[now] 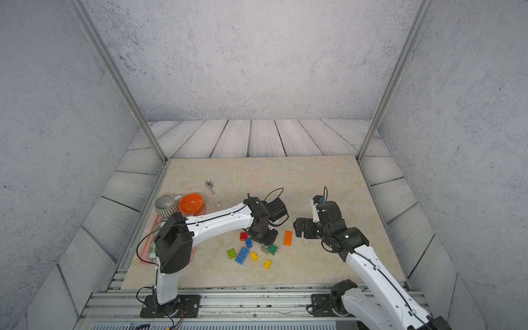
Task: Assemble the letter p with lego
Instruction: Assemble the lego brick with the lego brick.
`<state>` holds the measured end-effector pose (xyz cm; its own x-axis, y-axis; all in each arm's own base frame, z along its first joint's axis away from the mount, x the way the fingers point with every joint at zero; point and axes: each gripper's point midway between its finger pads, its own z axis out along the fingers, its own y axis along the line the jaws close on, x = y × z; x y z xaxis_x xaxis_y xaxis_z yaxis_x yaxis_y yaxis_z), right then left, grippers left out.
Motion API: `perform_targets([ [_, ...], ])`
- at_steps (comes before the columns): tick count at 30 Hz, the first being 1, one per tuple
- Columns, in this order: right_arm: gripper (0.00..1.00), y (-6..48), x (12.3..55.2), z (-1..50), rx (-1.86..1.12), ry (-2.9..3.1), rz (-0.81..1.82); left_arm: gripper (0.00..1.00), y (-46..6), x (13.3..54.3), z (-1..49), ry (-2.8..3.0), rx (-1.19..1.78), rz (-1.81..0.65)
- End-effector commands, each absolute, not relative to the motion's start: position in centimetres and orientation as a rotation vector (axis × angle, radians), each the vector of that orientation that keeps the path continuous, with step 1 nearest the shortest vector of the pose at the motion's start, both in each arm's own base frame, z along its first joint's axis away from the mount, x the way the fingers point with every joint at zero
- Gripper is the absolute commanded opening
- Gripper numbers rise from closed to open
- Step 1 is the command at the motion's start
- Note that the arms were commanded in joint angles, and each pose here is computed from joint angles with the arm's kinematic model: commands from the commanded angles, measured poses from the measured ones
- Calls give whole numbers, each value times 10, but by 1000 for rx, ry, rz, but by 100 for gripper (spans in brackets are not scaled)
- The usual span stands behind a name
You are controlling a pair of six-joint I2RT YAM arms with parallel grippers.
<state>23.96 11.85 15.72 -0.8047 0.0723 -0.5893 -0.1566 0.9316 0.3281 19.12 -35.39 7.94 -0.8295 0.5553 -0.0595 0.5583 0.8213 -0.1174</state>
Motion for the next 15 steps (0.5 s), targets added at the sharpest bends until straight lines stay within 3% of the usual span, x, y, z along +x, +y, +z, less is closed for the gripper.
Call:
perform_targets([
  [1,99,120,238,158,-75,2455,500,8,-341,188,64,3005,915,-114],
  [15,99,120,239,157,-71,2458,512,8,-326,190,40,3026,883,25],
])
